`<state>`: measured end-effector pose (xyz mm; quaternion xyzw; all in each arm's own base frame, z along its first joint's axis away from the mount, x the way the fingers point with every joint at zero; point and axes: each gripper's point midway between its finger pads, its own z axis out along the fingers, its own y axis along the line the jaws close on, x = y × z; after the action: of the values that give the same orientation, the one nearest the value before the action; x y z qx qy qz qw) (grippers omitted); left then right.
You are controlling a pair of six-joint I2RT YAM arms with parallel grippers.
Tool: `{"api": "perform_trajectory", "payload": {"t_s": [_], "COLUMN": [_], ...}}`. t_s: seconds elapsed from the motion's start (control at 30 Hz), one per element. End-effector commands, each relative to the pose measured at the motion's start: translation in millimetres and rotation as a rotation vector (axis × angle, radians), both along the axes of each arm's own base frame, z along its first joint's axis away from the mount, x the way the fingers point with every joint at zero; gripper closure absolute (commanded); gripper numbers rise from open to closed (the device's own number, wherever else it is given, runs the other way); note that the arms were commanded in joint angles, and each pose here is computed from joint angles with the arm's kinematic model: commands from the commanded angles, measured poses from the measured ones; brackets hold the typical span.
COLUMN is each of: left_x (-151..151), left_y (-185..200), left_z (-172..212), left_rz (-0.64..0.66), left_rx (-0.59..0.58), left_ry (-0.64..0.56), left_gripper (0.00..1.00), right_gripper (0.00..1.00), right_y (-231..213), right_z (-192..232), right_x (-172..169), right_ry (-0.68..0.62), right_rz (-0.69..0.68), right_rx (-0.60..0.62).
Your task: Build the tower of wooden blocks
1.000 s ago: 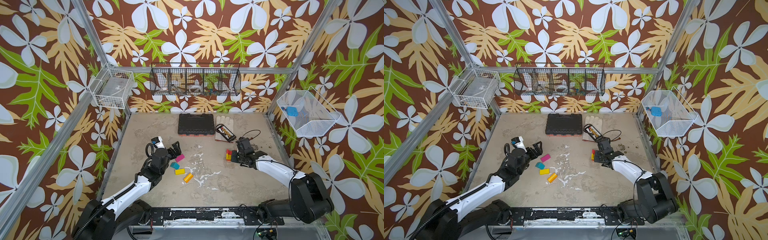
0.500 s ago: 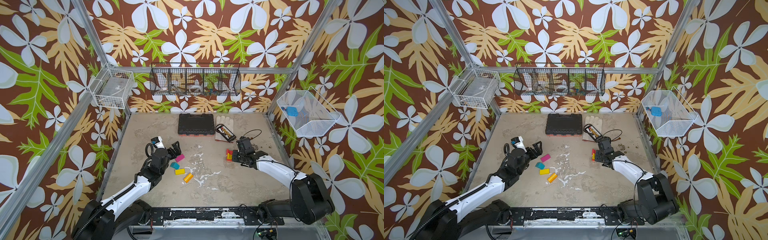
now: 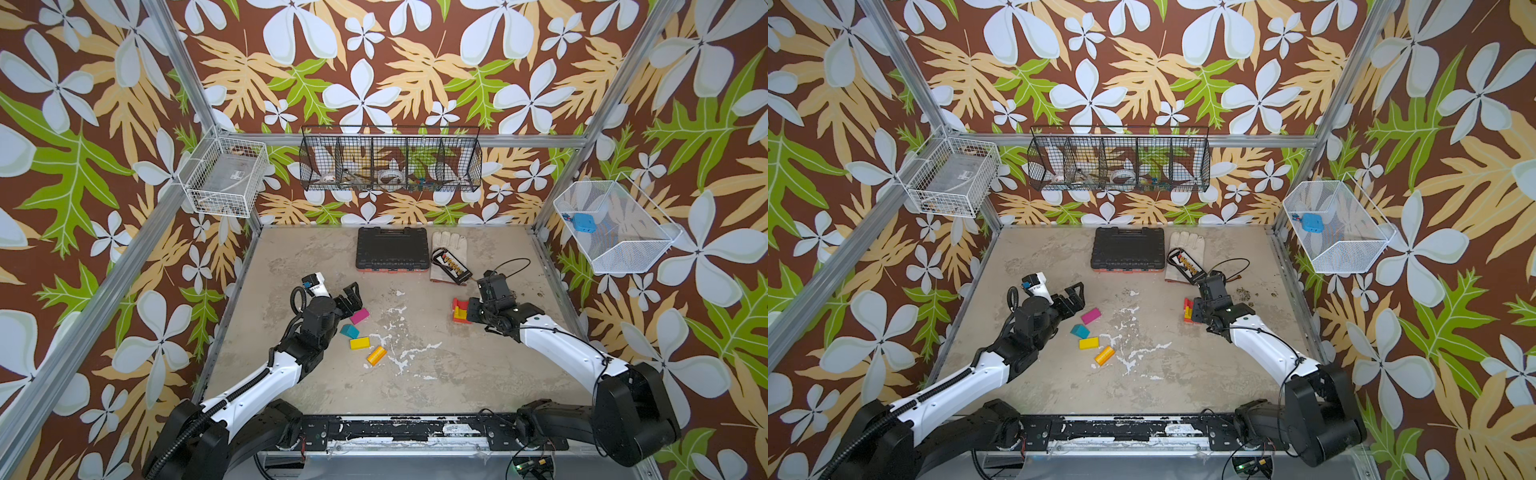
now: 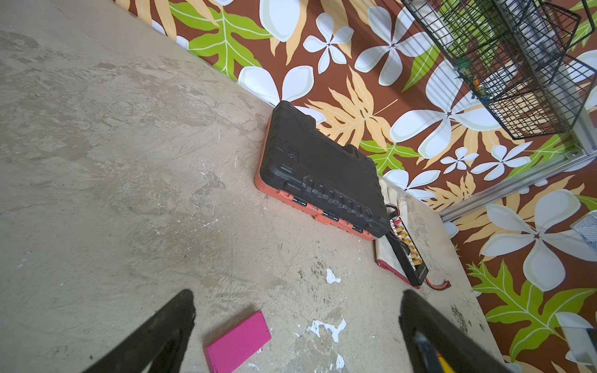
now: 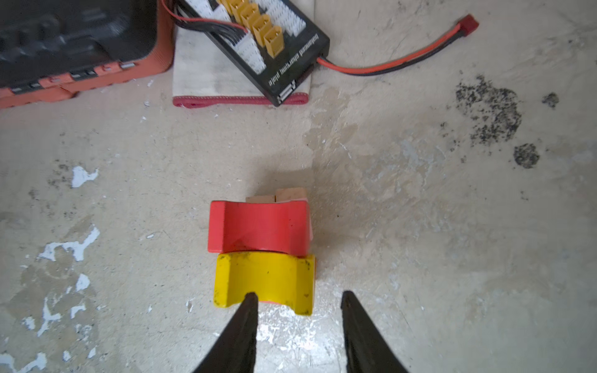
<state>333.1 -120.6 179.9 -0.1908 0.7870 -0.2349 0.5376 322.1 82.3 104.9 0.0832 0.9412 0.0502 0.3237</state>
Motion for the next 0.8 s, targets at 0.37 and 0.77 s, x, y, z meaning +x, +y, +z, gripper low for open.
{"api": "perform_trajectory", "payload": {"t_s": [0.37,0.77], "left_x": [1,1], "left_y": [0,0], "left_z": [10,9], "left_rz": [0.000,0.001], "left_rx": [-0.009,-0.007], "left_ry": [-0.027,-0.024], "left_gripper": [0.00,0.00], "right_gripper": [0.66,0.70], "right_y": [-8,-9], "right_z": [-31,-45], "right_x": [-35,-33], "right_ry": [0.043,0.067], "right_rz": [0.046,0.054], "right_rx": [-0.020,-0.045]}}
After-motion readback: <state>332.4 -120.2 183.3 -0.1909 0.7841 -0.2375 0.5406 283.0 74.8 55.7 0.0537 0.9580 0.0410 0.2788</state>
